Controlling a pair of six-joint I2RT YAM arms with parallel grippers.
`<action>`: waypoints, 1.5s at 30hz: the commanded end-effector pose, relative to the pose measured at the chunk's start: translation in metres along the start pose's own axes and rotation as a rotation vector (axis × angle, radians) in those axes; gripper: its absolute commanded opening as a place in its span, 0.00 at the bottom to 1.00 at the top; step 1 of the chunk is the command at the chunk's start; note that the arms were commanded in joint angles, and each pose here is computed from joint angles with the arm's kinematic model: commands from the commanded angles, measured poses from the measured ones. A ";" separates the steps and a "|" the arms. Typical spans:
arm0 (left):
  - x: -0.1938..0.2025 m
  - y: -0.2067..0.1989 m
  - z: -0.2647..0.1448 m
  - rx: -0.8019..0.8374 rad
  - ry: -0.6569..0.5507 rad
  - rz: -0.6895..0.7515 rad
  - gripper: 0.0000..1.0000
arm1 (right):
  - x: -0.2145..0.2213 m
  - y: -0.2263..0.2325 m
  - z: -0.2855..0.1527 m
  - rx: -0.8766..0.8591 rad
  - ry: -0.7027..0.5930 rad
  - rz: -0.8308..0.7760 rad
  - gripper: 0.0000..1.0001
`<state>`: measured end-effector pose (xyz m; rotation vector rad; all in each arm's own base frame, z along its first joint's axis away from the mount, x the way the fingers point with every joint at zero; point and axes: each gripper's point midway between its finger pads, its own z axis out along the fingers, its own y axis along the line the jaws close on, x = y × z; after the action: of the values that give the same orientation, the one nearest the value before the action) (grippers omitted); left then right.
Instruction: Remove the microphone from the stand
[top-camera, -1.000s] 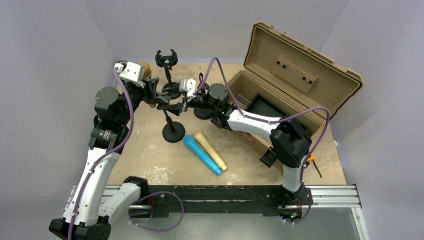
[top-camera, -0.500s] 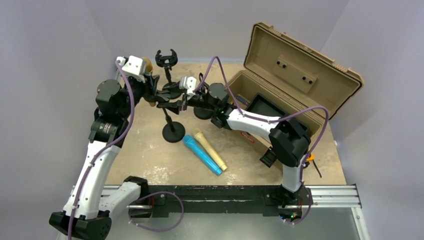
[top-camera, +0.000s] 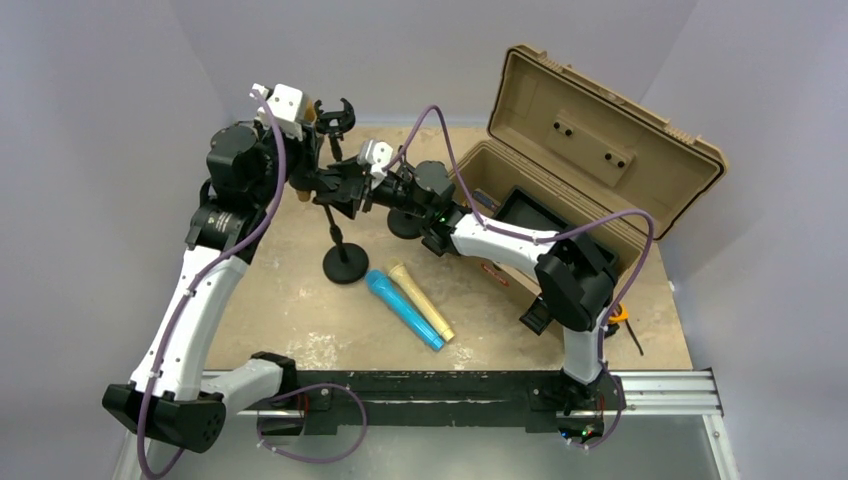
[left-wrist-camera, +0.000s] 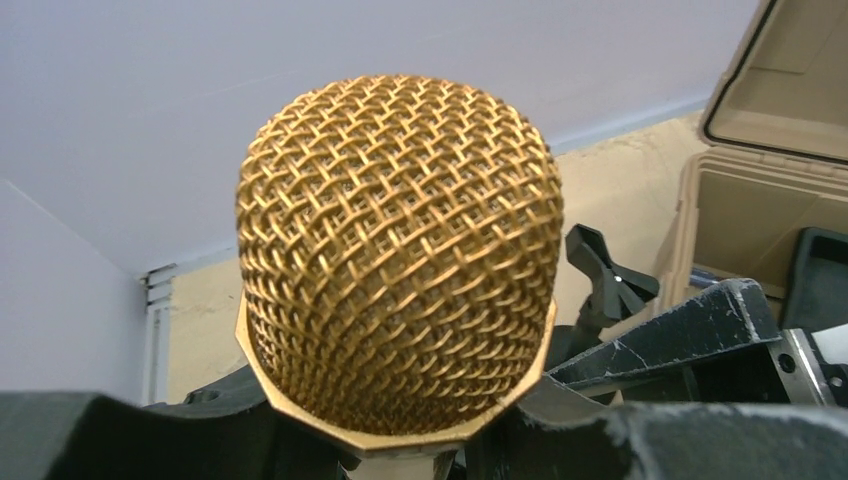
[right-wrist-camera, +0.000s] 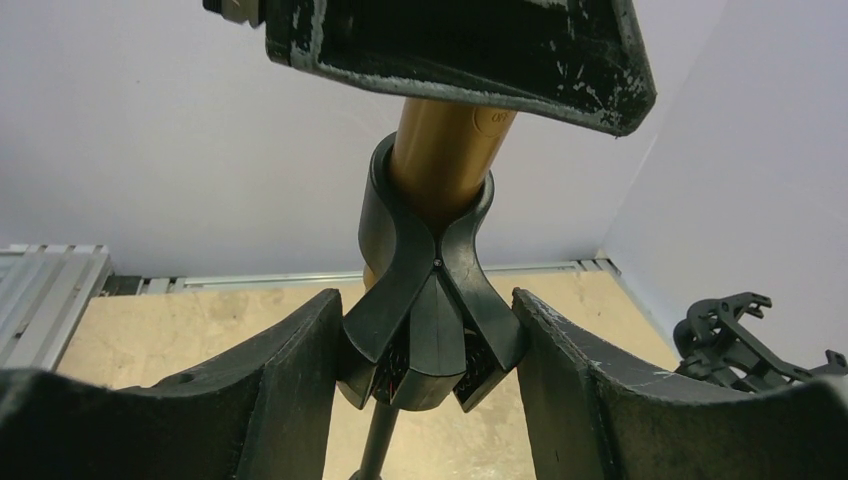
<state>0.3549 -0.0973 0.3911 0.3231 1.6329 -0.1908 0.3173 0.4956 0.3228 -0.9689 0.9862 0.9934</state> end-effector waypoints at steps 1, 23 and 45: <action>-0.013 -0.030 0.008 0.086 0.006 -0.045 0.00 | -0.057 -0.022 0.019 0.070 -0.125 -0.128 0.23; 0.005 -0.043 0.021 0.164 0.016 0.012 0.00 | -0.032 -0.034 0.008 0.068 -0.036 -0.122 0.85; 0.008 -0.038 0.019 0.144 0.018 0.037 0.00 | -0.004 -0.044 -0.008 -0.012 0.048 -0.124 0.26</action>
<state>0.3670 -0.1326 0.3922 0.4530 1.5897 -0.2345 0.3390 0.4882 0.3134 -1.0794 0.9771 0.9555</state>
